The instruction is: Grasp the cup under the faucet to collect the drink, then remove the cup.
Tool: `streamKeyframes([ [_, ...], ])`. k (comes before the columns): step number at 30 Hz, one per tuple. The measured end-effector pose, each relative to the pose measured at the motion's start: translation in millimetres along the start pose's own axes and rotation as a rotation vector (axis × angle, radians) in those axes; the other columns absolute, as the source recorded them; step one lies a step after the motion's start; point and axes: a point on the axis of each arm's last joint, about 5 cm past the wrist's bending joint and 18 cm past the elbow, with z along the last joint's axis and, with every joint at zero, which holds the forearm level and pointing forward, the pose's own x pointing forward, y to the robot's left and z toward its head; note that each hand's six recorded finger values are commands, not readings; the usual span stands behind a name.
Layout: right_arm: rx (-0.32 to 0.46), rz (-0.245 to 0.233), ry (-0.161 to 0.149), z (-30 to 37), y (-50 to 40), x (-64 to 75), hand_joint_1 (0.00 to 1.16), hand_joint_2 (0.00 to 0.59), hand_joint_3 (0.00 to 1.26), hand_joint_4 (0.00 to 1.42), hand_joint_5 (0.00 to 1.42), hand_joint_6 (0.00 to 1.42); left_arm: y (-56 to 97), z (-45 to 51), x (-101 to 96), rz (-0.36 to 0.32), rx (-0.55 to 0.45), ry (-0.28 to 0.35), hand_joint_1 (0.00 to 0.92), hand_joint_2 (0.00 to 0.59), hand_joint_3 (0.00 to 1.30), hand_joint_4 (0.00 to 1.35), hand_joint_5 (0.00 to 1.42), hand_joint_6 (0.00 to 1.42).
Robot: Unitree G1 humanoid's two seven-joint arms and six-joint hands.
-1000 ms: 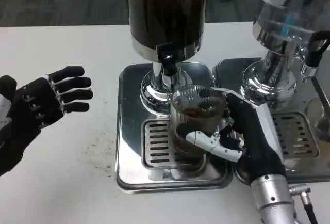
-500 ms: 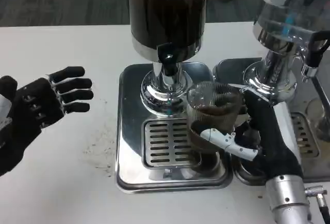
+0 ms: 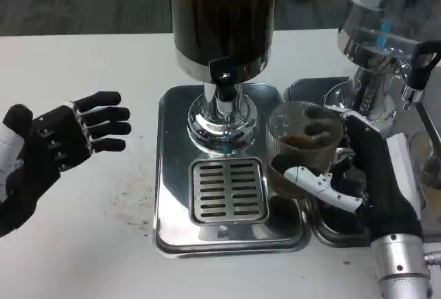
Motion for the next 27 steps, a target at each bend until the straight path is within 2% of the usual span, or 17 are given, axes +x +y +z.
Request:
streamKeyframes([
  [5,-0.004,-0.012,0.008,-0.6,-2.9,-2.0,0.90,0.167,0.62,0.67,0.89,1.04,-1.0,2.9,0.6,-0.014,0.050,-0.001,0.000,0.089,0.24,0.21,0.21,0.30],
  [9,-0.002,-0.026,-0.009,3.2,-5.4,-2.0,0.90,0.168,0.62,0.67,0.89,1.04,-2.1,6.8,0.8,-0.013,0.107,-0.021,0.000,0.089,0.22,0.17,0.18,0.28],
  [13,0.001,-0.027,-0.022,6.3,-7.2,-3.2,0.90,0.168,0.62,0.67,0.89,1.04,-4.5,12.3,0.0,-0.007,0.210,-0.045,0.000,0.085,0.16,0.10,0.12,0.25],
  [18,0.004,-0.023,-0.013,5.6,-8.4,-5.4,0.90,0.169,0.62,0.68,0.89,1.04,-9.5,18.8,-3.6,0.000,0.357,-0.089,0.000,0.084,0.13,0.06,0.08,0.22],
  [21,0.004,-0.023,-0.018,6.9,-9.4,-5.5,0.90,0.169,0.62,0.68,0.89,1.04,-10.6,24.6,-5.3,0.003,0.453,-0.118,0.000,0.082,0.11,0.02,0.06,0.20],
  [27,0.006,-0.024,-0.029,9.0,-10.4,-5.2,0.90,0.169,0.62,0.68,0.89,1.04,-13.3,33.1,-12.3,-0.012,0.625,-0.135,0.000,0.081,0.05,0.00,0.00,0.16],
])
